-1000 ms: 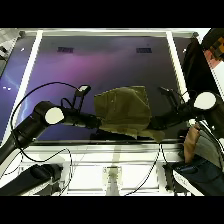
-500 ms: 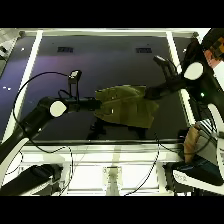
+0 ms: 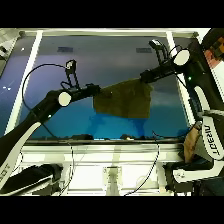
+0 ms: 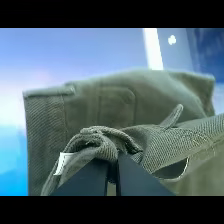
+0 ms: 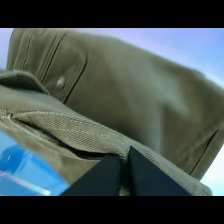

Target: Fold the clothes and pants, and hang the long-sleeved shirts on hangers.

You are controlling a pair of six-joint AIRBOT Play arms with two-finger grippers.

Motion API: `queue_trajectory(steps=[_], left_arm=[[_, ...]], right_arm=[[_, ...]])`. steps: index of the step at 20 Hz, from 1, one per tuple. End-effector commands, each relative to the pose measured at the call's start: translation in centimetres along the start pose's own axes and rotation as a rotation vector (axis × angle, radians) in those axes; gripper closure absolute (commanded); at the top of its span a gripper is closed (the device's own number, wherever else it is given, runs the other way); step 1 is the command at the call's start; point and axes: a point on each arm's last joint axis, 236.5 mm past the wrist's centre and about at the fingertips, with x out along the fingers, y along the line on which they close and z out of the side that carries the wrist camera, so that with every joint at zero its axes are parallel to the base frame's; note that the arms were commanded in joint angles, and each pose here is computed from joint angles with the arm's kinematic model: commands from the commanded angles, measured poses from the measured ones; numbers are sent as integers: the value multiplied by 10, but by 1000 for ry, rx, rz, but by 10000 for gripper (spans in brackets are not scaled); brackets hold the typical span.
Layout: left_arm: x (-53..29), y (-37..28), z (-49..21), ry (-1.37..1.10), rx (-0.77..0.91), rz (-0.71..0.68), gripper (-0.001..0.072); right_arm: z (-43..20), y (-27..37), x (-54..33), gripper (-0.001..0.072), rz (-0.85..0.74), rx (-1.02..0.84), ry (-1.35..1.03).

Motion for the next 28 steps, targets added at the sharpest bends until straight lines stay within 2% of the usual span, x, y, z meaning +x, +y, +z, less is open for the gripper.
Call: queue_trajectory(steps=[1,2,3,5,7,8,9,10,11,12,13,16,18,20,22,25,28], left_arm=[[22,11,10,-55,-15,13,610],[24,11,10,-54,-15,15,426],[24,13,15,-74,-18,15,316],[22,14,29,-129,-21,11,316],[21,14,38,-166,-23,8,316],[20,16,40,-170,-24,10,316],[19,15,41,-173,-24,9,320],[15,13,44,-182,-22,4,382],[8,9,50,-198,-20,-5,493],[-1,3,58,-221,-16,-17,605],[-16,-3,69,-254,6,-29,688],[-71,-26,99,-352,128,-62,688],[-111,-39,100,-348,165,-84,689],[-154,-53,91,-328,274,-101,689],[-199,-66,84,-339,347,-127,689],[-254,-80,79,-398,374,-164,688],[-282,-87,79,-444,372,-189,688]], right_arm=[[24,-13,20,331,-21,10,-91],[26,-14,22,226,-24,11,-97],[30,-16,22,204,-30,11,-114],[38,-19,20,204,-42,11,-148],[44,-21,18,153,-52,11,-176],[45,-21,17,155,-53,10,-182],[45,-20,17,168,-51,10,-178],[43,-19,15,179,-49,8,-170],[38,-17,14,344,-42,7,-150],[31,-17,12,633,-44,0,-121],[25,-19,9,694,-46,-4,-91],[6,-18,-7,696,14,54,-7],[18,-14,-25,697,137,152,-85],[21,-13,-44,697,305,254,-165],[-5,-17,-51,698,429,358,-172],[-57,-20,-41,696,530,524,-131],[-96,-5,-31,693,595,575,-15]])
